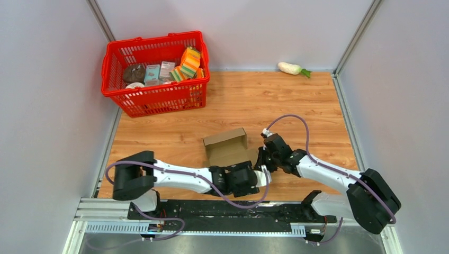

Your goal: Fold the paper box

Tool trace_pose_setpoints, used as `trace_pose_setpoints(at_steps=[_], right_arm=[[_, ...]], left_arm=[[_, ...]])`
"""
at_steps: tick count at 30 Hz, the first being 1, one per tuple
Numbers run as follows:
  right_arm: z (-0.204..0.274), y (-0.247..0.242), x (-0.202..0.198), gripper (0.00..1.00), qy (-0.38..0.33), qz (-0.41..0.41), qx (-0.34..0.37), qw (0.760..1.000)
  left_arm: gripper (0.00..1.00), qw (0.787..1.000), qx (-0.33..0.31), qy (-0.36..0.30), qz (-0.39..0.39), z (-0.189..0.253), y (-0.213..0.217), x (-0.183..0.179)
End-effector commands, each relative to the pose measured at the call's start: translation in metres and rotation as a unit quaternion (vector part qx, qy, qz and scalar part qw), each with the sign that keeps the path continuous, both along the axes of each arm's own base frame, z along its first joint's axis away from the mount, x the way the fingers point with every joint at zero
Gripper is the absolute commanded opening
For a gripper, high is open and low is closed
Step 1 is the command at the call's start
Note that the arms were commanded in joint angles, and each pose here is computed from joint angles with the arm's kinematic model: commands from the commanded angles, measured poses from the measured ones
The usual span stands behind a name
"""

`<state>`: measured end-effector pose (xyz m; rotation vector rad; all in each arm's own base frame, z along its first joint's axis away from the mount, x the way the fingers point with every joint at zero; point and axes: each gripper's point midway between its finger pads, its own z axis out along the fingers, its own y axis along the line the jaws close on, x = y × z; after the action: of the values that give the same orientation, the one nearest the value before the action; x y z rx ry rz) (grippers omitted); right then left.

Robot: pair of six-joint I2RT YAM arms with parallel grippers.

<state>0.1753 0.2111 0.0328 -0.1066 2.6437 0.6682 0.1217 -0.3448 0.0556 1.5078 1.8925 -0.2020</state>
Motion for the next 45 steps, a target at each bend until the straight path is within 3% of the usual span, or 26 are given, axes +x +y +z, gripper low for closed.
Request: trace_pose_setpoints(at_steps=[1, 6, 9, 10, 11, 12, 13, 14, 16, 17, 20, 23, 26, 27, 29, 30, 31, 32, 34, 35, 37, 38, 39, 41, 45], right_arm=[[0.025, 0.008, -0.008, 0.0, 0.032, 0.011, 0.056, 0.998], [0.04, 0.009, -0.012, 0.0, 0.059, 0.009, 0.11, 0.992], [0.05, 0.011, -0.014, 0.0, 0.061, 0.019, 0.126, 0.99], [0.05, 0.009, -0.016, 0.0, 0.064, 0.019, 0.122, 0.99], [0.052, 0.007, -0.014, 0.01, 0.054, 0.024, 0.117, 0.991], [0.054, 0.004, -0.007, 0.06, 0.037, 0.016, 0.105, 0.994], [0.053, -0.004, -0.006, 0.18, 0.034, 0.007, 0.086, 0.996], [0.058, -0.013, 0.002, 0.47, 0.013, -0.012, 0.077, 0.997], [0.07, -0.033, 0.018, 0.66, -0.026, -0.061, 0.049, 0.997], [0.091, -0.042, 0.027, 0.79, -0.066, -0.088, 0.06, 0.992], [0.135, -0.065, 0.043, 0.91, -0.159, -0.157, 0.087, 0.971], [0.167, -0.089, 0.053, 0.97, -0.216, -0.207, 0.082, 0.951], [0.171, -0.091, 0.057, 1.0, -0.228, -0.178, 0.048, 0.956], [0.166, -0.088, 0.057, 1.0, -0.219, -0.159, 0.038, 0.962], [0.146, -0.078, 0.052, 0.99, -0.184, -0.105, 0.012, 0.977], [0.138, -0.072, 0.048, 0.98, -0.168, -0.087, 0.01, 0.982], [0.128, -0.06, 0.041, 0.97, -0.156, -0.055, 0.005, 0.986], [0.12, -0.052, 0.035, 0.97, -0.153, -0.03, -0.001, 0.988], [0.122, -0.026, 0.022, 0.96, -0.184, 0.024, 0.007, 0.983], [0.125, -0.019, 0.019, 0.97, -0.202, 0.032, 0.01, 0.979], [0.139, 0.006, 0.006, 0.98, -0.245, 0.073, 0.055, 0.965], [0.141, 0.014, 0.002, 0.98, -0.257, 0.087, 0.07, 0.96], [0.144, 0.019, 0.003, 0.98, -0.282, 0.09, 0.077, 0.952], [0.147, 0.027, -0.006, 0.99, -0.301, 0.111, 0.081, 0.944], [0.145, 0.036, -0.011, 1.0, -0.33, 0.13, 0.077, 0.932]], left_arm=[[0.79, 0.98, 0.123, -0.151, -0.03, 0.003, 0.003, 0.02], [0.77, 0.97, 0.134, -0.2, -0.022, 0.005, -0.003, 0.018], [0.62, 0.959, 0.148, -0.243, 0.005, 0.014, 0.002, 0.028], [0.48, 0.956, 0.15, -0.253, 0.007, 0.018, 0.001, 0.029], [0.42, 0.954, 0.151, -0.26, 0.011, 0.02, 0.002, 0.03], [0.36, 0.955, 0.143, -0.258, 0.014, 0.024, 0.002, 0.029], [0.27, 0.958, 0.136, -0.252, 0.016, 0.027, 0.001, 0.028], [0.22, 0.961, 0.128, -0.244, 0.018, 0.03, 0.001, 0.026], [0.08, 0.972, 0.094, -0.214, 0.037, 0.039, 0.001, 0.021], [0.05, 0.975, 0.08, -0.2, 0.051, 0.044, 0.003, 0.022], [0.0, 0.985, 0.0, -0.116, 0.127, 0.067, 0.01, 0.026], [0.0, 0.975, -0.094, -0.022, 0.2, 0.094, 0.018, 0.029], [0.0, 0.931, -0.178, 0.083, 0.307, 0.113, 0.034, 0.047], [0.0, 0.892, -0.221, 0.136, 0.37, 0.117, 0.044, 0.059], [0.0, 0.844, -0.275, 0.185, 0.422, 0.128, 0.053, 0.069], [0.0, 0.804, -0.315, 0.228, 0.45, 0.133, 0.051, 0.077], [0.0, 0.782, -0.339, 0.246, 0.463, 0.139, 0.051, 0.083], [0.0, 0.734, -0.385, 0.278, 0.485, 0.153, 0.046, 0.089], [0.0, 0.67, -0.422, 0.324, 0.517, 0.157, 0.049, 0.102], [0.0, 0.604, -0.456, 0.363, 0.543, 0.165, 0.045, 0.107], [0.0, 0.531, -0.484, 0.393, 0.573, 0.16, 0.048, 0.118], [0.0, 0.464, -0.512, 0.419, 0.589, 0.165, 0.045, 0.126], [0.0, 0.432, -0.517, 0.417, 0.611, 0.156, 0.05, 0.131], [0.0, 0.393, -0.518, 0.413, 0.638, 0.148, 0.055, 0.138], [0.0, 0.377, -0.525, 0.384, 0.66, 0.152, 0.062, 0.151]])
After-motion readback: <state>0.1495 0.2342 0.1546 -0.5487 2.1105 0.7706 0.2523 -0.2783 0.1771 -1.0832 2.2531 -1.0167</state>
